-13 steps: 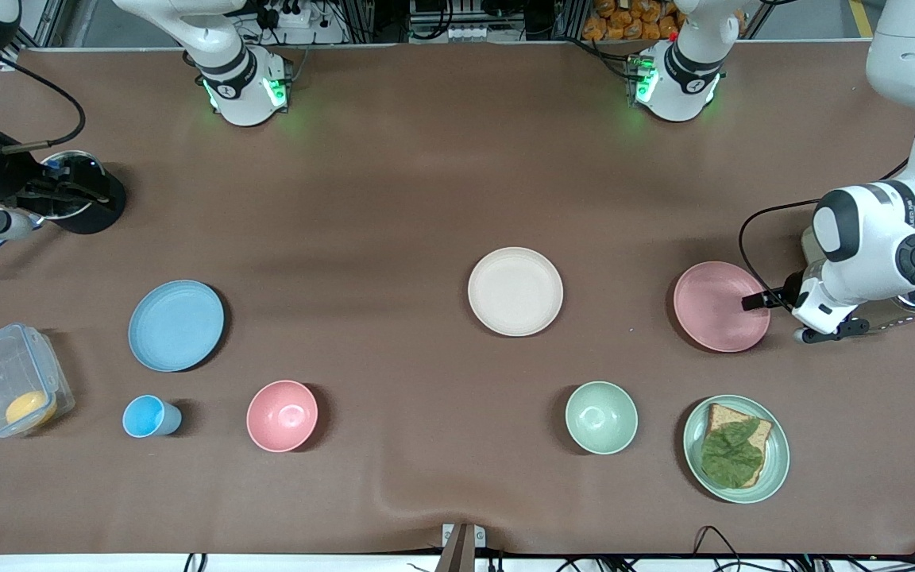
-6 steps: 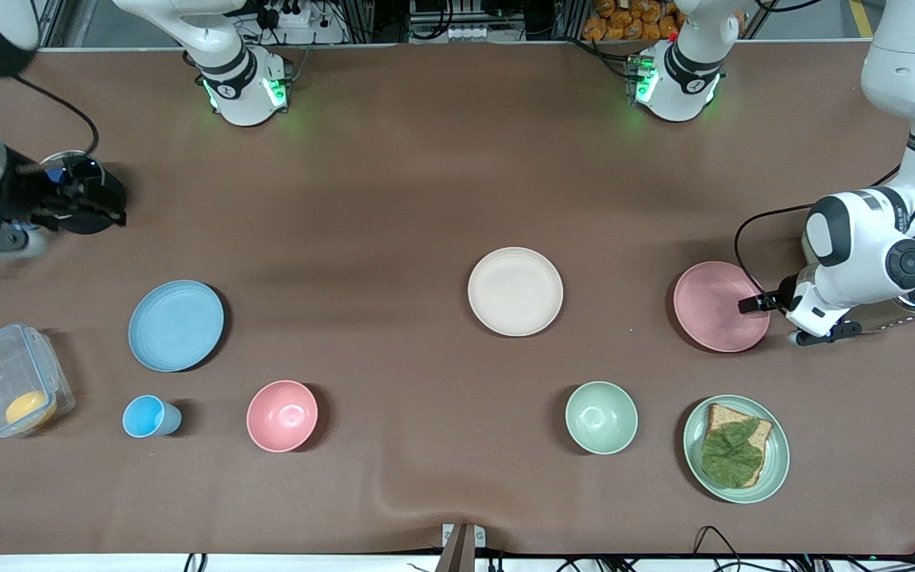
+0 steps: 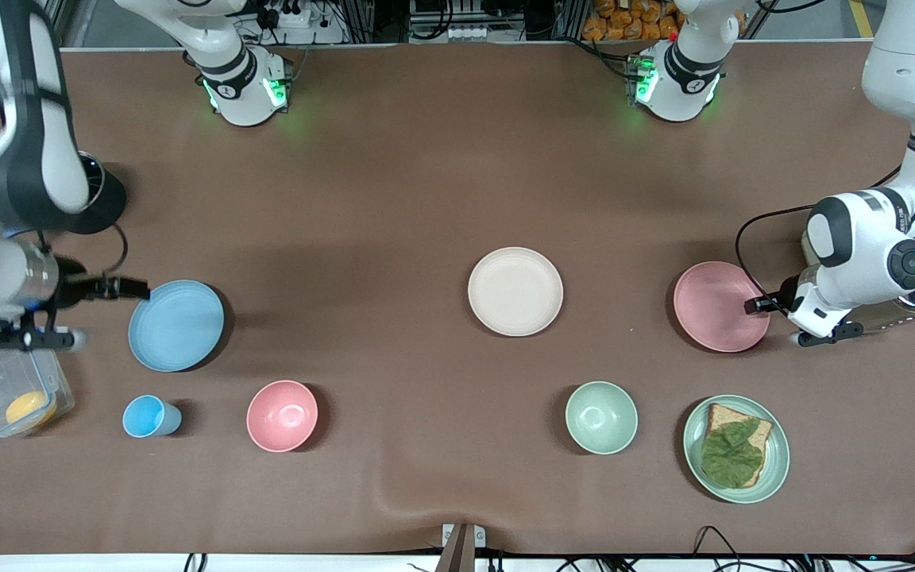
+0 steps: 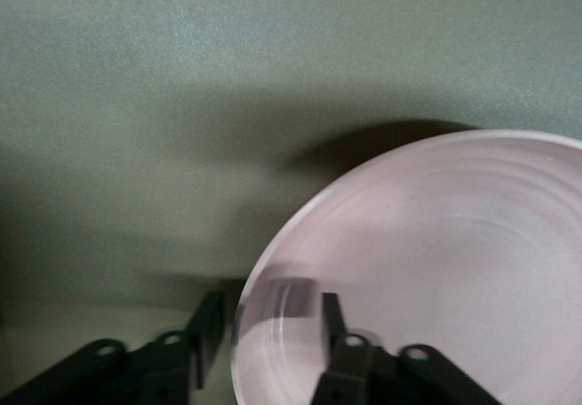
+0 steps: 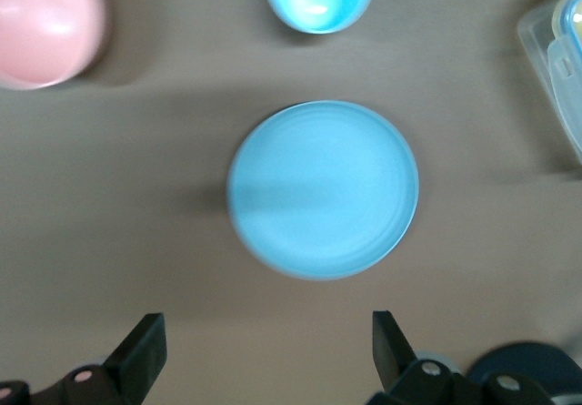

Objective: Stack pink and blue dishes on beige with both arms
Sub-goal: 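Grasp the pink plate rim with the left gripper and lift it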

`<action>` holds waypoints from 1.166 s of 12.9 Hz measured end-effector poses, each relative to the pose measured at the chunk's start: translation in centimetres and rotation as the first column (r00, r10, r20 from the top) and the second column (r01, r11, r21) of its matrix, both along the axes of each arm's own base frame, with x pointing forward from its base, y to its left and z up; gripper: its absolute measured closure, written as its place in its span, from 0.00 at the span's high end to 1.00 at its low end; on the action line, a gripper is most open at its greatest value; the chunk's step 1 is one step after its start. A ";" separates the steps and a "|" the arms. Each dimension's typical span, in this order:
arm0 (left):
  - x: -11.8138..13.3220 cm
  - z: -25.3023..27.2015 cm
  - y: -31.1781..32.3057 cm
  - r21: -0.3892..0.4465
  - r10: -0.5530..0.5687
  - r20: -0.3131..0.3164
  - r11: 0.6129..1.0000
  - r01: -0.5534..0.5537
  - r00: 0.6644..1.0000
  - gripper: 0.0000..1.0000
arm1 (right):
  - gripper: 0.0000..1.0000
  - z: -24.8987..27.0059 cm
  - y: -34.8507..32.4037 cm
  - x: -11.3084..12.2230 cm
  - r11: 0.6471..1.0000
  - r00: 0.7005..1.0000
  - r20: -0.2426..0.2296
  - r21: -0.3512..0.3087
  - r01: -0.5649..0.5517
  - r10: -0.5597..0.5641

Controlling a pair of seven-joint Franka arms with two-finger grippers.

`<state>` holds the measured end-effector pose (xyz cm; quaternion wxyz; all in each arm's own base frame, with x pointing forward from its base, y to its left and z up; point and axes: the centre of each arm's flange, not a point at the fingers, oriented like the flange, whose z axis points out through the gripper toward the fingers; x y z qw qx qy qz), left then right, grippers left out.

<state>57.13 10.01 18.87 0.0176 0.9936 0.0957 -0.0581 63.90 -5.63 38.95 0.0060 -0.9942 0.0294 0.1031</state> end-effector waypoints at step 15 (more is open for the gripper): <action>5.2 20.4 -19.9 -0.082 -0.210 0.168 0.971 0.226 0.963 0.05 | 1.00 -3.8 -1.2 0.6 1.000 0.999 -0.029 0.007 0.013 -0.013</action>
